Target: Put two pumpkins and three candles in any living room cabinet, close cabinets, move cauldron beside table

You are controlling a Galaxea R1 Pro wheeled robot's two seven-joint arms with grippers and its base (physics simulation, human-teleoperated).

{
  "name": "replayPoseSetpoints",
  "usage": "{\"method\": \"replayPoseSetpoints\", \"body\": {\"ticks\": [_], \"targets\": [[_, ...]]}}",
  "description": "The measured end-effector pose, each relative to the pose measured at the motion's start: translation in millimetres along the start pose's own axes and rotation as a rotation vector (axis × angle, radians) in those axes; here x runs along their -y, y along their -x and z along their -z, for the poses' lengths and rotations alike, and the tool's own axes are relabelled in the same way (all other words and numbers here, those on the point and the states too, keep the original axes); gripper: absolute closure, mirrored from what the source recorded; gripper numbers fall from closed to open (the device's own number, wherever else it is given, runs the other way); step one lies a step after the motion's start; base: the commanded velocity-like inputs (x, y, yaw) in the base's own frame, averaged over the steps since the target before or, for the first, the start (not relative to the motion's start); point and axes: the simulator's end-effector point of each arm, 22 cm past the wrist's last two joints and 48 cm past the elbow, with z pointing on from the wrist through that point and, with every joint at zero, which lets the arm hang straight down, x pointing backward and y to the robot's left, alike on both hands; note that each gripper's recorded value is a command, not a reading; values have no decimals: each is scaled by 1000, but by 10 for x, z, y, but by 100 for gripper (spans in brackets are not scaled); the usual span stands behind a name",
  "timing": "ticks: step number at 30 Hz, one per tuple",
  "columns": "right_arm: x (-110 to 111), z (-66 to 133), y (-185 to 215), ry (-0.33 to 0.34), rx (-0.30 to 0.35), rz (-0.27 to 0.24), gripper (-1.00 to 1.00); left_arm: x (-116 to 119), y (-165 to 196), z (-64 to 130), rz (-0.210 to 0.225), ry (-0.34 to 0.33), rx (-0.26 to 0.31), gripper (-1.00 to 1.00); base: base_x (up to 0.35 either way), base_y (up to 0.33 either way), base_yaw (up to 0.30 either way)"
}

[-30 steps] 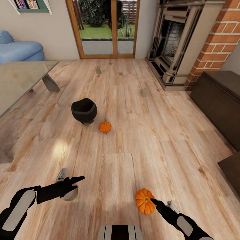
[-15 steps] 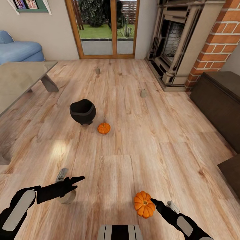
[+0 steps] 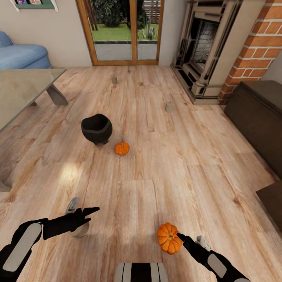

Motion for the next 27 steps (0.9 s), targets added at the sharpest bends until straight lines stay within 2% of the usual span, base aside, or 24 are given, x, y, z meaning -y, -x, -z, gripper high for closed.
{"method": "replayPoseSetpoints", "body": {"ticks": [17,27], "targets": [[88,-66,-107,-16,-22,-8,-100,-124,-47,-63,19,14,-15,-100,0,0,0],[92,-93,-189,-17,-43,23,-100,-158,-62,-82,25,18,-20,-100,0,0,0]]}}
